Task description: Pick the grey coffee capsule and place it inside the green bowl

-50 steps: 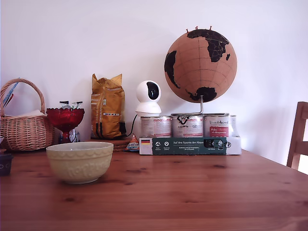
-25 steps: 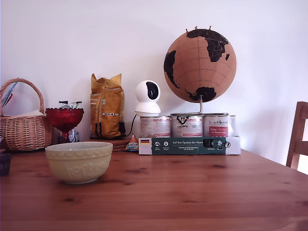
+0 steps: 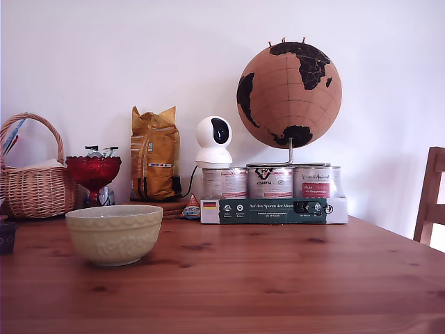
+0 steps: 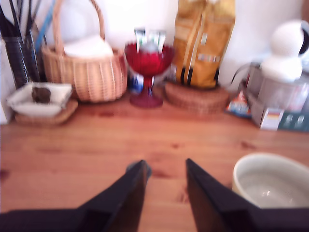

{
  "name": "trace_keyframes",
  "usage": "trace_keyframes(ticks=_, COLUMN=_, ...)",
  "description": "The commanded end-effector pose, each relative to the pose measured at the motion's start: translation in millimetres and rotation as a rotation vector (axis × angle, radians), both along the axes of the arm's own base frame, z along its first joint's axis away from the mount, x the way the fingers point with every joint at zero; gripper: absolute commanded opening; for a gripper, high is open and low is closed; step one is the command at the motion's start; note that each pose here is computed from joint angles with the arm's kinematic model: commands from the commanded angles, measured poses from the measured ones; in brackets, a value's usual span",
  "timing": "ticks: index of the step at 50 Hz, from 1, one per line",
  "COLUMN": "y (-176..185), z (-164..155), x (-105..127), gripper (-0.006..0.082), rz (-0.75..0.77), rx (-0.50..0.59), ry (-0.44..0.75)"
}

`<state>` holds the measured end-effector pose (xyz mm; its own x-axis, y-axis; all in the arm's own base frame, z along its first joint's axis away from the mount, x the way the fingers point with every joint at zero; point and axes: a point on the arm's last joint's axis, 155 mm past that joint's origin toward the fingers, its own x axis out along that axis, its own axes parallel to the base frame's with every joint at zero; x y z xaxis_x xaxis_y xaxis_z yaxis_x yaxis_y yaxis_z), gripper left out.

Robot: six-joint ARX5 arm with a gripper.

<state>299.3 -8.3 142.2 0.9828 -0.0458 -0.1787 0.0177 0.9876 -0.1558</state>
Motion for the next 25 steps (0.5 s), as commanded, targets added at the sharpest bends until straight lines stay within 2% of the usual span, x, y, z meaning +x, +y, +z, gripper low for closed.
trace_keyframes(ticks=1, y=1.5, z=-12.6, x=1.1, gripper=0.0491, rz=0.001, rx=0.022, ry=0.030)
trace_keyframes(ticks=9, y=0.8, z=-17.8, x=11.4, gripper=0.0492, rz=-0.013, rx=0.074, ry=0.027)
trace_keyframes(ticks=25, y=1.0, z=-42.0, x=33.2, gripper=0.0492, rz=-0.016, rx=0.072, ry=0.060)
